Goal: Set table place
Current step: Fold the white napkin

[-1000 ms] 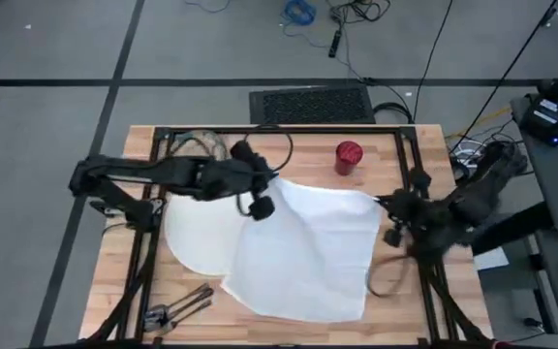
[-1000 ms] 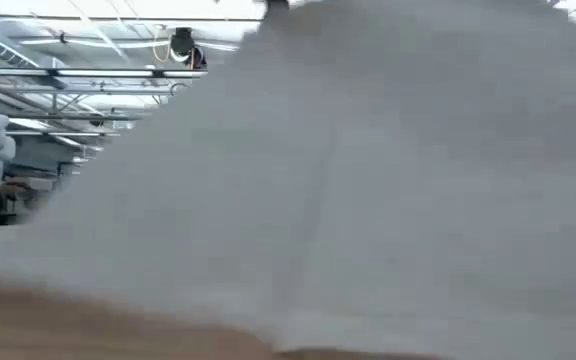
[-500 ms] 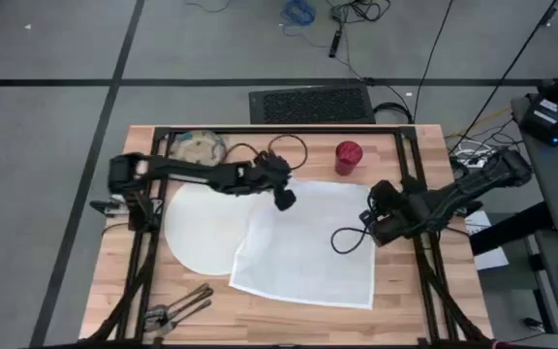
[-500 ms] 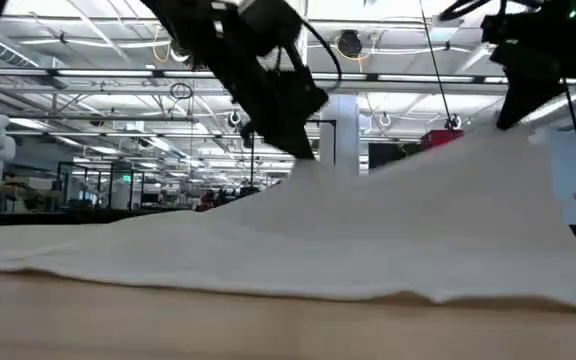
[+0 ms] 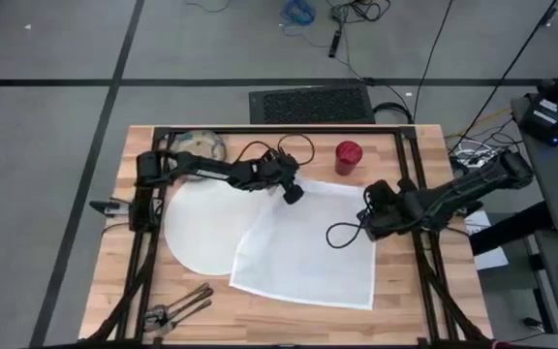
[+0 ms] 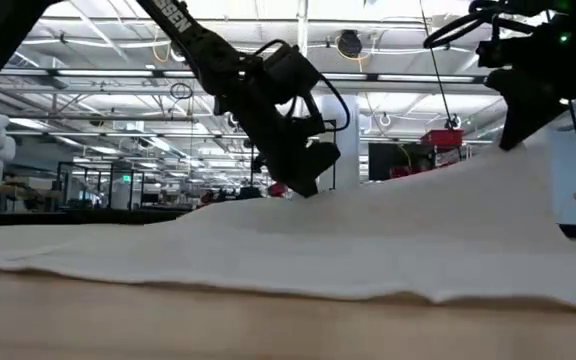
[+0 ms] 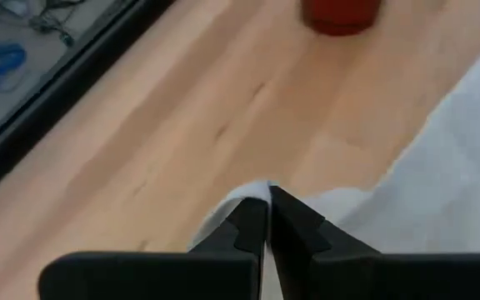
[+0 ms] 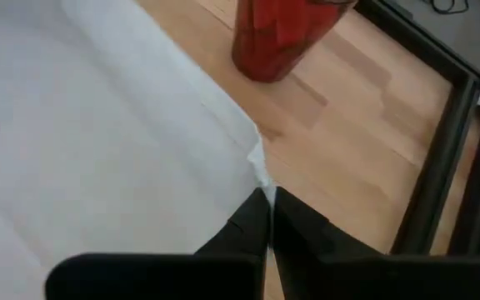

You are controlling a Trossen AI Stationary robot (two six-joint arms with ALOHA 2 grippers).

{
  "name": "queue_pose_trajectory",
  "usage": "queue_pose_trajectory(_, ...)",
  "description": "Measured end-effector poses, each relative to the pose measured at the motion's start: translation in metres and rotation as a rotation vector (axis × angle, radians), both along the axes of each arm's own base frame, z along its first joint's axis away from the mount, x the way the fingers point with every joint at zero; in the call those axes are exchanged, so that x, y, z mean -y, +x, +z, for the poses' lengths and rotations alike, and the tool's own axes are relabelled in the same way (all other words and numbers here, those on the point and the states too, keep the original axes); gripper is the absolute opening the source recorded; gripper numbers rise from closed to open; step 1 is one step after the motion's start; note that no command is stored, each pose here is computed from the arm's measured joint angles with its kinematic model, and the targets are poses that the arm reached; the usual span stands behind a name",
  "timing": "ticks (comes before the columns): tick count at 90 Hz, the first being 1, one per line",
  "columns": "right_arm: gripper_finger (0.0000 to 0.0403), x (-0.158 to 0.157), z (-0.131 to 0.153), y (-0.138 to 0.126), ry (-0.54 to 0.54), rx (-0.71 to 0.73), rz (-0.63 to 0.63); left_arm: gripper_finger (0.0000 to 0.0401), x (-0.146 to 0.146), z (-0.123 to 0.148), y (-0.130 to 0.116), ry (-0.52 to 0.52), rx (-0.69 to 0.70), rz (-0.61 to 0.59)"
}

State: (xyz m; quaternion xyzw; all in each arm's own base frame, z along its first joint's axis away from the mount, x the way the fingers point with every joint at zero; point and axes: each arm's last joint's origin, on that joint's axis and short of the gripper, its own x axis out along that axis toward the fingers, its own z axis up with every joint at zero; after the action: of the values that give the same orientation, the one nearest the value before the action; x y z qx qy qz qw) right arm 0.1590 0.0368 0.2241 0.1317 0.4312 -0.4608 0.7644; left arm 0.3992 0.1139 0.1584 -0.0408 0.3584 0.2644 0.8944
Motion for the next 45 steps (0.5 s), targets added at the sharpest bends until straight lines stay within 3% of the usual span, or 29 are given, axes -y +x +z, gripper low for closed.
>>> queue_pose_trajectory(29, 0.0000, -0.001, 0.000, 0.003, 0.002, 0.020, 0.013, 0.0149, -0.028, 0.017, -0.010, 0.018, -0.126, -0.003)
queue_pose_trajectory(45, 0.0000, 0.000, 0.000, 0.001, -0.003, 0.006, 0.013, 0.0177, -0.032, 0.052, -0.021, 0.074, -0.246, -0.061)
